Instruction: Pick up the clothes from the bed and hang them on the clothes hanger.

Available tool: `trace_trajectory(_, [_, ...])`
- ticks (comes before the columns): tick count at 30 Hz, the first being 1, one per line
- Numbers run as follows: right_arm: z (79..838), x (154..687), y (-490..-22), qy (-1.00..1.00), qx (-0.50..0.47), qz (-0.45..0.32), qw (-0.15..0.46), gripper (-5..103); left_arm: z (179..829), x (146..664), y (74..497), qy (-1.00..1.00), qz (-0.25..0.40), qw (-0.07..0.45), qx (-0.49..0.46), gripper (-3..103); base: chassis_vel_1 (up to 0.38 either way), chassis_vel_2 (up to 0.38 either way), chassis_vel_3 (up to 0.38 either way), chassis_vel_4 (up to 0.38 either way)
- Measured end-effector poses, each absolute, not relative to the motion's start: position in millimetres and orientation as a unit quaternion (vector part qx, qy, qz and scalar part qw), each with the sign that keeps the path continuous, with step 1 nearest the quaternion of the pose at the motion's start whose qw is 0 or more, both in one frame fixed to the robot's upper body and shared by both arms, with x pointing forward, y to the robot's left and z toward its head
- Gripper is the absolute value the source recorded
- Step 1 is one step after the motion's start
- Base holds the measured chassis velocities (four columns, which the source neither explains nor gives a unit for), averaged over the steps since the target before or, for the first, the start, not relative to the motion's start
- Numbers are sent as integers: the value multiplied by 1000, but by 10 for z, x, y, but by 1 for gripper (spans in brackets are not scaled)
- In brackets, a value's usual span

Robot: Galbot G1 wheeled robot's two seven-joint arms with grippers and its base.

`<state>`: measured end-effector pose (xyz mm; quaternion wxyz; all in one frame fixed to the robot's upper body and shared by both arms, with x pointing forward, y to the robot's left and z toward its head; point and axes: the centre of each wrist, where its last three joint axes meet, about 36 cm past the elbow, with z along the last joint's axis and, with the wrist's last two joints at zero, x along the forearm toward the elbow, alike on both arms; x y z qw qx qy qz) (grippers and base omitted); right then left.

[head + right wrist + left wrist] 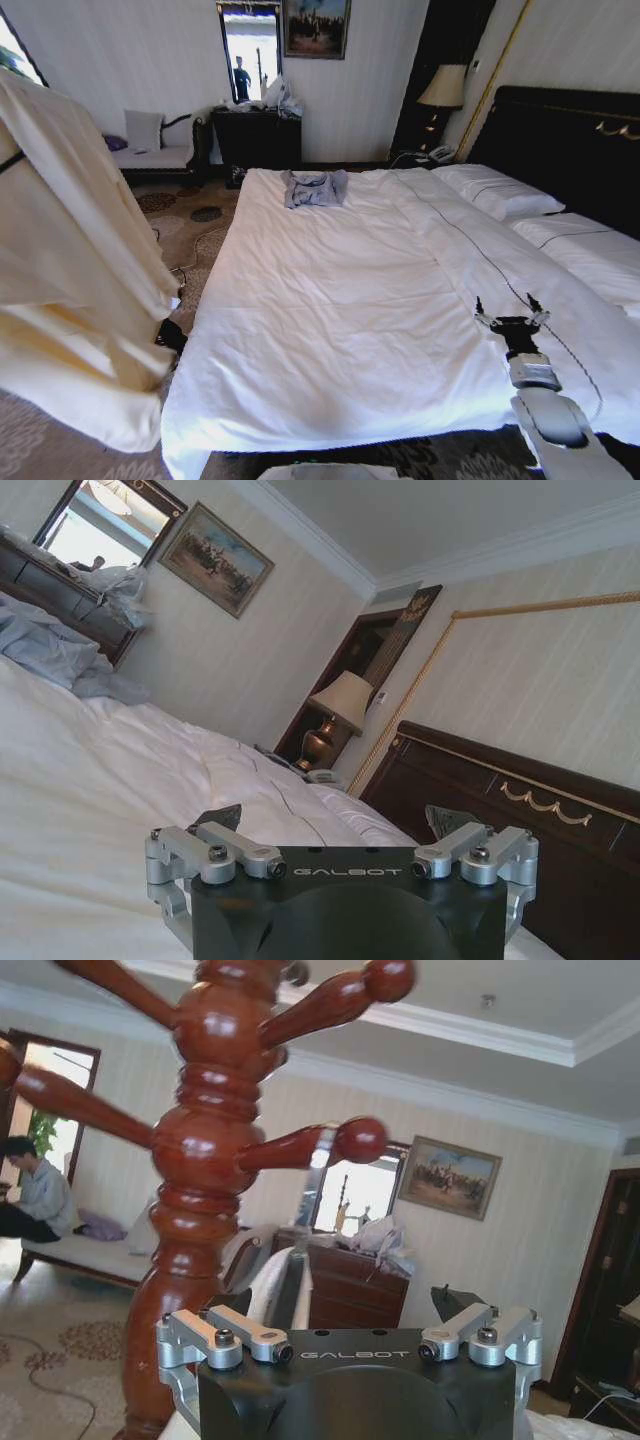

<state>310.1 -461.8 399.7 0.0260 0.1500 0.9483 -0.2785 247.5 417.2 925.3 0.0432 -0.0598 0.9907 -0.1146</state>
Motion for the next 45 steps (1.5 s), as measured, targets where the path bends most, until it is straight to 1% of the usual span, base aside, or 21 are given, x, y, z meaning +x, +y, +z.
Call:
trace_trajectory(7, [3971, 3063, -4588, 949, 148, -278, 26, 100, 9322, 2348, 4004, 993, -98, 54, -32, 100, 0, 0, 0, 0])
trace_trajectory(10, [4006, 3054, -4552, 951, 145, -271, 31, 100, 9229, 2347, 3794, 996, -69, 47, -8, 100, 0, 0, 0, 0])
trace_trajectory(11, [4006, 3054, -4552, 951, 145, -271, 31, 100, 9229, 2347, 3794, 996, -69, 47, -8, 100, 0, 0, 0, 0])
trace_trajectory(12, [4044, 3039, -4511, 955, 141, -258, 35, 100, 9123, 2389, 3679, 998, -43, 47, 0, 100, 0, 0, 0, 0])
trace_trajectory(13, [4053, 3033, -4499, 957, 140, -254, 35, 100, 9083, 2404, 3644, 998, -34, 47, 2, 100, 0, 0, 0, 0])
trace_trajectory(14, [4120, 2978, -4406, 966, 130, -219, 34, 100, 8875, 2479, 3504, 999, 3, 46, 13, 100, 0, 0, 0, 0])
trace_trajectory(15, [4171, 2932, -4334, 973, 123, -192, 32, 100, 8725, 2533, 3425, 999, 21, 41, 26, 100, 0, 0, 0, 0])
trace_trajectory(16, [4171, 2932, -4334, 973, 123, -192, 32, 100, 8725, 2533, 3425, 999, 21, 41, 26, 100, 0, 0, 0, 0])
trace_trajectory(18, [4348, 2791, -4113, 987, 103, -123, 26, 100, 8311, 2649, 3275, 997, 47, 43, 41, 100, 0, 0, 0, 0])
trace_trajectory(19, [4348, 2791, -4113, 987, 103, -123, 26, 100, 8311, 2649, 3275, 997, 47, 43, 41, 100, 0, 0, 0, 0])
trace_trajectory(20, [4444, 2723, -4008, 991, 93, -92, 23, 100, 8093, 2704, 3221, 997, 50, 42, 49, 100, 0, 0, 0, 0])
trace_trajectory(23, [4659, 2543, -3799, 996, 69, -50, 18, 100, 7524, 2905, 3203, 998, 29, 29, 50, 100, 0, 0, 0, 0])
trace_trajectory(24, [4659, 2543, -3799, 996, 69, -50, 18, 100, 7524, 2905, 3203, 998, 29, 29, 50, 100, 0, 0, 0, 0])
trace_trajectory(27, [4776, 2431, -3702, 997, 54, -45, 21, 100, 7055, 2990, 3192, 999, 18, 21, 45, 100, 0, 0, 0, 0])
trace_trajectory(32, [4813, 2355, -3645, 997, 33, -59, 27, 100, 6486, 2910, 3239, 999, 32, 18, 29, 100, 0, 0, 0, 0])
trace_trajectory(33, [4793, 2346, -3652, 997, 26, -61, 28, 100, 6262, 2836, 3246, 999, 42, 8, 23, 100, 0, 0, 0, 0])
trace_trajectory(35, [4779, 2340, -3654, 998, 23, -60, 26, 100, 6156, 2792, 3245, 999, 45, 3, 21, 100, 0, 0, 0, 0])
trace_trajectory(38, [4729, 2290, -3655, 998, 11, -53, 26, 100, 5746, 2552, 3223, 998, 58, -15, 14, 100, 0, 0, 0, 0])
trace_trajectory(41, [4717, 2243, -3652, 998, 5, -51, 28, 100, 5598, 2422, 3221, 998, 67, -14, 13, 100, 0, 0, 0, 0])
trace_trajectory(44, [4714, 2163, -3669, 997, -3, -65, 34, 100, 5328, 2310, 3309, 994, 105, -9, 13, 100, 0, 0, 0, 0])
trace_trajectory(45, [4714, 2163, -3669, 997, -3, -65, 34, 100, 5328, 2310, 3309, 994, 105, -9, 13, 100, 0, 0, 0, 0])
